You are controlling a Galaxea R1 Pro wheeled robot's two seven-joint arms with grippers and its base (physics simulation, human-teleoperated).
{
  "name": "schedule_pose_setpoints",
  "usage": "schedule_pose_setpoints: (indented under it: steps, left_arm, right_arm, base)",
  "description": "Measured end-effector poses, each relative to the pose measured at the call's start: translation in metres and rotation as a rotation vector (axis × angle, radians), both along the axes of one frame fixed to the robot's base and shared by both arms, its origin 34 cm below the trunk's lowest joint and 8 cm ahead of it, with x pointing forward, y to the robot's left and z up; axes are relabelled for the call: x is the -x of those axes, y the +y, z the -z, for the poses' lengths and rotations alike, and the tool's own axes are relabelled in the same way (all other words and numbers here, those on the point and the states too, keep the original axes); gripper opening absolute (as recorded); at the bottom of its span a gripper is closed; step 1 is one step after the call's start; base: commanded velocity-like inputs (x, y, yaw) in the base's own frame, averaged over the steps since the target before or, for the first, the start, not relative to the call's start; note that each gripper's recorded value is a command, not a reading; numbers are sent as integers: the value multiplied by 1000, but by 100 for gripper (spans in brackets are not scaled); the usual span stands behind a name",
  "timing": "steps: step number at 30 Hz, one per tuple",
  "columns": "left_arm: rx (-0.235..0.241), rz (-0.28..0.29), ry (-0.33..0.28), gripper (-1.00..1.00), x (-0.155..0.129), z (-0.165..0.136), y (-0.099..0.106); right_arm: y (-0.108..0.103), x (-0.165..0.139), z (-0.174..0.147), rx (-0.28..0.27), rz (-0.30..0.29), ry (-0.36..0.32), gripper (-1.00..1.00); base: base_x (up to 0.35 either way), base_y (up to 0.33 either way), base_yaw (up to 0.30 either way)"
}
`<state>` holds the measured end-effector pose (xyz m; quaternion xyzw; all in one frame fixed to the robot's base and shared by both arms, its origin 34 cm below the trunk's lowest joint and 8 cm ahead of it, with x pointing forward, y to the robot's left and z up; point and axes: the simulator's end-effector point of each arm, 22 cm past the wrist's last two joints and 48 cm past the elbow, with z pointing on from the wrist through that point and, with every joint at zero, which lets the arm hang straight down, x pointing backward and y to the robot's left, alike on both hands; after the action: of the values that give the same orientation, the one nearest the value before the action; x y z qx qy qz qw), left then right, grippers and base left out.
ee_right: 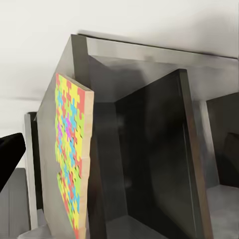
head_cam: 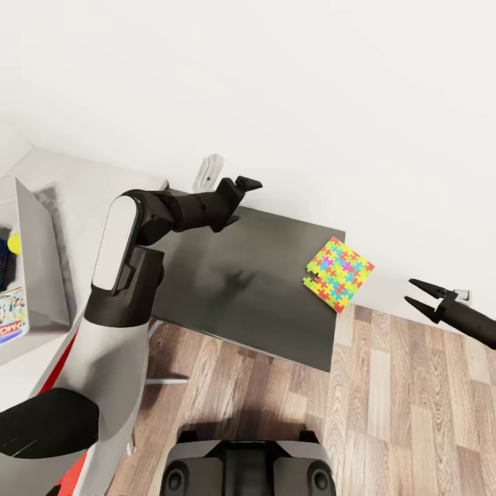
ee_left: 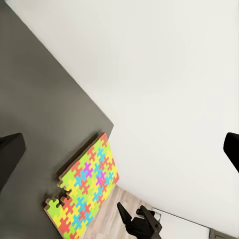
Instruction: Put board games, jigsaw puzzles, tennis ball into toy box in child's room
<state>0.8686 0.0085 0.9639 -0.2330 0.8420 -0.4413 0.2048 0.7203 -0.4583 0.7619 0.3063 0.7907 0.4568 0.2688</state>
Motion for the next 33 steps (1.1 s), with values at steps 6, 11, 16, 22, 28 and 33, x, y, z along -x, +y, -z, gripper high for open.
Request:
schedule_pose_setpoints:
  steps: [6, 11, 16, 22, 28, 33]
  left_arm:
    - [1, 0, 0, 100, 0, 0, 0]
    - [2, 1, 0, 100, 0, -1, 0]
    - [4, 2, 0, 100, 0, -1, -1]
    - [9, 2, 0, 100, 0, -2, -1]
    - [10, 3, 0, 100, 0, -2, -1]
    - [10, 3, -1, 100, 0, -2, -1]
  right_arm:
    - [1, 0, 0, -1, 0, -1, 100]
    - [3, 0, 1, -6, 0, -1, 100]
    - [6, 0, 3, -10, 0, 0, 100]
    - [7, 0, 3, -13, 0, 0, 100]
    - [7, 0, 3, -13, 1, 1, 100]
    - [6, 1, 5, -15, 4, 7, 100]
  base:
    - [0, 0, 189]
    - [0, 0, 158]
    - [0, 0, 65]
    - [0, 0, 27]
    - [0, 0, 10]
    - [0, 0, 4]
